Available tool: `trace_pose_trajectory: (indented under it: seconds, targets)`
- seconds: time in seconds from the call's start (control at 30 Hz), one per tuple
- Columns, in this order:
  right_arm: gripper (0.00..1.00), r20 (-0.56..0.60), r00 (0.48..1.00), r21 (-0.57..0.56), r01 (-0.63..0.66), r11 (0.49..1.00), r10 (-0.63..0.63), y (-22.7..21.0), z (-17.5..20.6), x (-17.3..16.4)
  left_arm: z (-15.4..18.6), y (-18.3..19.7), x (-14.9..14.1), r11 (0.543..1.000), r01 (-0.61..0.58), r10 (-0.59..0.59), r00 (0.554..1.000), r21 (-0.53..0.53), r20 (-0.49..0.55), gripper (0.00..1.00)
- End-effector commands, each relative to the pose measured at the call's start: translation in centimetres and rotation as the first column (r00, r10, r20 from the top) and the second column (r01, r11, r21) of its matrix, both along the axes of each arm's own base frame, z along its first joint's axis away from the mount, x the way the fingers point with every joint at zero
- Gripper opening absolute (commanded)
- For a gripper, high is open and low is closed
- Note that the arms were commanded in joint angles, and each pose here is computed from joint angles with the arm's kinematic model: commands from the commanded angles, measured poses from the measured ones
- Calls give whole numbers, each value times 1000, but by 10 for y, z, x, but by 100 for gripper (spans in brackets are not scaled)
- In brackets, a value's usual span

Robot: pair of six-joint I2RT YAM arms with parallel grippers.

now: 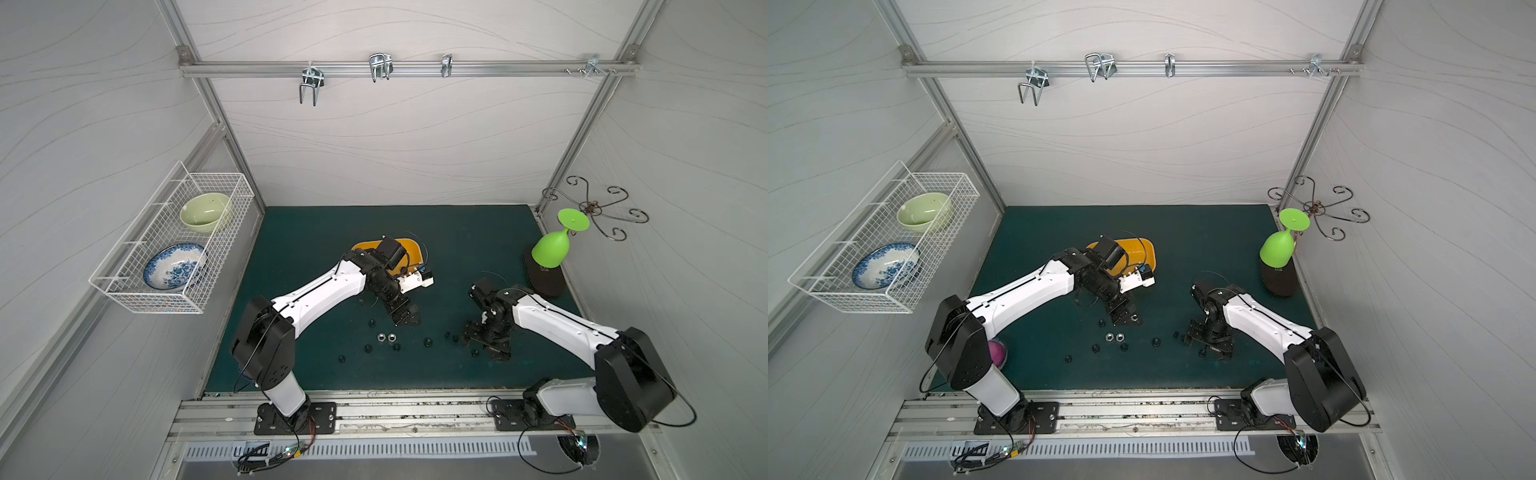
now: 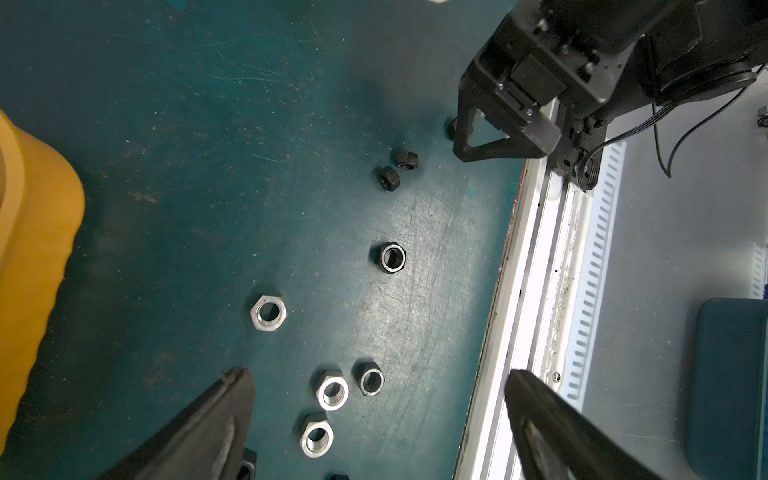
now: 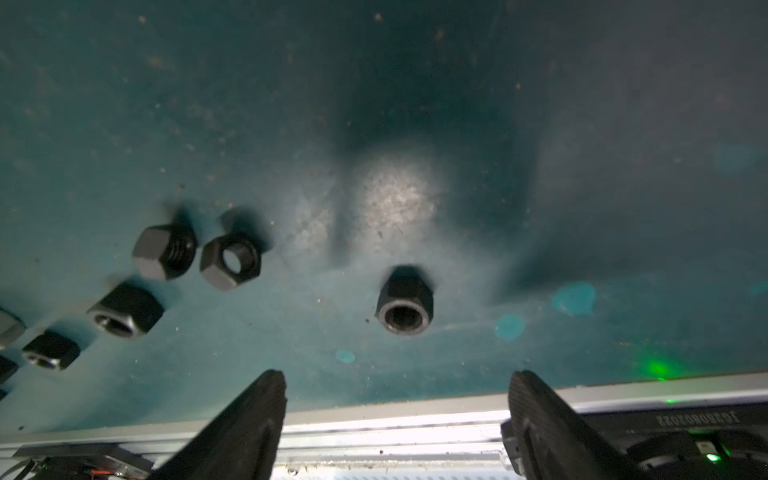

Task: Put the nuts on the desktop into the storage box
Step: Pick up the nut from the center of the board.

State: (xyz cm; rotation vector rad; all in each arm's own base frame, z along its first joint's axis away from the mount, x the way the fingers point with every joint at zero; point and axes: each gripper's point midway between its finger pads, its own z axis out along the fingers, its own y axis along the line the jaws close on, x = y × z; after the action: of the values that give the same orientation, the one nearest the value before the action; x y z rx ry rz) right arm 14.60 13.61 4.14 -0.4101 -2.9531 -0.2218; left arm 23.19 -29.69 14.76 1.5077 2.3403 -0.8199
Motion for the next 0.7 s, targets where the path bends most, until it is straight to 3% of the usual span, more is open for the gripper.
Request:
trace_pose_trajectory:
  seconds: [0.0,0.17,0.33,0.67]
  targets:
    - [81,9,1000,-15,-4,1000,4,0,-9,3,4,-4,-1,1000,10,-10,1000,-25,4,99]
    - [71,-2,1000,-32,-21,999,21,0,-20,3,5,-4,-6,999,26,-26,1000,-31,-12,99]
    - [69,-12,999,-42,-41,998,41,3,-29,2,5,-4,-5,999,25,-25,1000,-28,-10,99]
    - [50,-32,997,-84,-75,994,73,0,-38,-3,4,-3,-5,999,24,-24,1000,-26,-10,99]
